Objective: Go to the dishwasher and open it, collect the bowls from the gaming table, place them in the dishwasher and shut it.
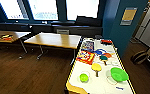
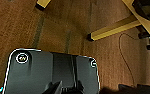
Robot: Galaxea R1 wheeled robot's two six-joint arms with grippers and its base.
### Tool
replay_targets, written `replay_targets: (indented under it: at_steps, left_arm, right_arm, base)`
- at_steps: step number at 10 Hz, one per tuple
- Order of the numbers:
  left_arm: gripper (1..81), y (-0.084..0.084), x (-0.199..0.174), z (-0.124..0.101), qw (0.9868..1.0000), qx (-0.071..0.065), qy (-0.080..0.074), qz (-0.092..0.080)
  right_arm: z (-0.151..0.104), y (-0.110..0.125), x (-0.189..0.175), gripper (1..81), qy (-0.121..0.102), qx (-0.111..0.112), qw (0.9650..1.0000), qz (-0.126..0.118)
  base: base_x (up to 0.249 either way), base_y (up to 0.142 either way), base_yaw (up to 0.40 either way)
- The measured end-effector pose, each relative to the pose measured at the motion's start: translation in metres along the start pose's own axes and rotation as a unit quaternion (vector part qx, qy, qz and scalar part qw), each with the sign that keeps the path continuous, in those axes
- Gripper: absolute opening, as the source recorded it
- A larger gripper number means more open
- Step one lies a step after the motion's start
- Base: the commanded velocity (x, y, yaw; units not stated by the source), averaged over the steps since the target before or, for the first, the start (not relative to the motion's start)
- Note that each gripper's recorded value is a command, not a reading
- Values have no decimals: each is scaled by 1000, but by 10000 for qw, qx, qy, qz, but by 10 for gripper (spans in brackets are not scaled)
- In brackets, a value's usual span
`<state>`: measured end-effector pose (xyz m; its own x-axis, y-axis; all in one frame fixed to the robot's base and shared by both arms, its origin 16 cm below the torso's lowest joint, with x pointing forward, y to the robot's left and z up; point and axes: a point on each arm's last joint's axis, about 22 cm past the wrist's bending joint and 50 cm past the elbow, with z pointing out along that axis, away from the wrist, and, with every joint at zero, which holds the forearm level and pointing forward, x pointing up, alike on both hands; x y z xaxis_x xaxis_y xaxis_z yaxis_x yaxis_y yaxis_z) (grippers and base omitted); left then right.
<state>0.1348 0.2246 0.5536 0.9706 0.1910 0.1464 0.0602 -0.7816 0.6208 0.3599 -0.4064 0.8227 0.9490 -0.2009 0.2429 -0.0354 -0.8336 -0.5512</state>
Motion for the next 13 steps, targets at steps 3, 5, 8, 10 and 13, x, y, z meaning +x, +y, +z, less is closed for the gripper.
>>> replay_targets:
  at_steps: [3,5,8,10,13]
  left_arm:
    - [811,-3,-12,5,9997,25,-174,-155]
    - [811,-4,-12,6,9997,31,-185,-169]
    - [811,-2,-12,8,9997,10,-162,-171]
    - [811,5,-13,14,9997,-43,-171,-182]
    - [811,0,-13,15,9997,11,-160,-172]
  right_arm:
    - [20,6,9,811,-197,-20,9997,108]
    - [21,7,24,811,-106,-43,9999,109]
    - [20,16,55,811,213,-133,9997,66]
    - [25,20,83,811,517,-152,9985,15]
    - [53,17,107,811,719,-87,9974,-58]
  base:
    - [0,0,0]
    - [0,0,0]
    - [0,0,0]
    - [0,0,0]
    - [0,0,0]
